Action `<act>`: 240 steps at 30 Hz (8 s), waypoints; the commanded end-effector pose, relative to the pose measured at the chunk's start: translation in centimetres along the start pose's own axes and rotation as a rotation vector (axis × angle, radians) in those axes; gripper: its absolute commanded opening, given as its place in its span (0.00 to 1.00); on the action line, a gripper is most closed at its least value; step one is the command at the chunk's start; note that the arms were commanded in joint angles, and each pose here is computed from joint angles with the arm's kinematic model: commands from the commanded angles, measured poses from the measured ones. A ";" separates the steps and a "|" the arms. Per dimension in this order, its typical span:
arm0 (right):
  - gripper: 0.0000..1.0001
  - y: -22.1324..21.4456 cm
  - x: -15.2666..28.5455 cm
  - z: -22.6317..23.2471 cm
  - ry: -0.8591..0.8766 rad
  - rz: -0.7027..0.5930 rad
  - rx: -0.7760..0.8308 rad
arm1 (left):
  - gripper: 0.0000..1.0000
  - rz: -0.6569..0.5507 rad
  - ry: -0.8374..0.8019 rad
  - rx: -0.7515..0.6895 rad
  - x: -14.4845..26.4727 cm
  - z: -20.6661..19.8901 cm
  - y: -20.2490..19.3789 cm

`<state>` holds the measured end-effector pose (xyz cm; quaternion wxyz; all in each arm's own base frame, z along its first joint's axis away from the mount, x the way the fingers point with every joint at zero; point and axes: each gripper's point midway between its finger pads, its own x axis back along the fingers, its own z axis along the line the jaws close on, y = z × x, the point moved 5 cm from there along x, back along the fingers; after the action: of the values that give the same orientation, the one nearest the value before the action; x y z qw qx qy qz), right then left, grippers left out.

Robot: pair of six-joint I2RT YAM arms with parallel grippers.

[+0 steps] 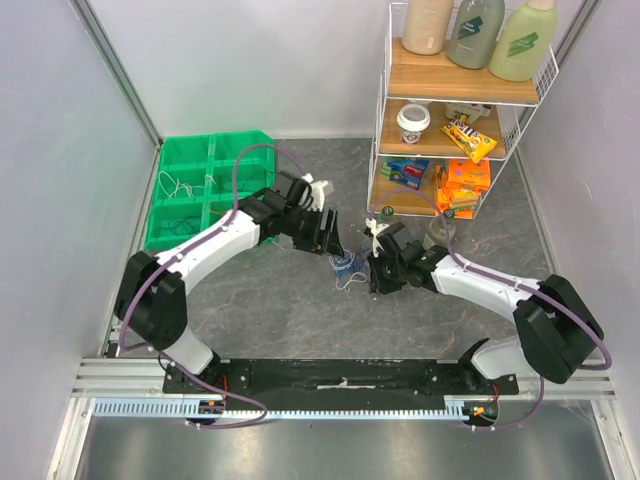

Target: Untangle the cables

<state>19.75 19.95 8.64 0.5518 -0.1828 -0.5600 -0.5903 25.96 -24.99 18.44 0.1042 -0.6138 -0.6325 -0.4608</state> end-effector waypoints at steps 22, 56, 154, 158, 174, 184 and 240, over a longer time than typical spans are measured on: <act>0.54 3.4 2.4 -0.1 -0.044 -0.134 0.028 | 0.48 0.181 0.151 0.026 -7.8 3.9 -1.7; 0.48 3.1 1.3 0.2 -0.016 -0.084 0.022 | 0.02 0.125 0.152 -0.008 -7.9 3.8 0.9; 0.50 0.5 7.2 -3.0 -0.235 -0.282 0.002 | 0.02 -0.829 0.850 1.119 23.8 32.8 13.5; 0.50 0.6 7.2 -2.9 -0.233 -0.283 0.002 | 0.02 -0.787 0.864 1.119 22.6 34.0 13.1; 0.62 0.1 4.2 -1.8 -0.130 -0.177 0.054 | 0.91 -0.632 0.726 0.703 18.0 19.7 12.4; 0.53 -0.2 1.1 -2.4 -0.168 -0.099 0.024 | 0.78 -0.148 0.030 -0.020 0.4 -0.8 1.1; 0.00 -1.4 5.5 -3.3 -0.224 -0.238 -0.079 | 0.69 0.130 0.348 -0.146 -9.0 0.1 0.2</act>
<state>17.80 14.43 11.14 0.4115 -0.2035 -0.6050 -0.6506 26.42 -30.16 11.86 0.2163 -0.5799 -0.5183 -0.5902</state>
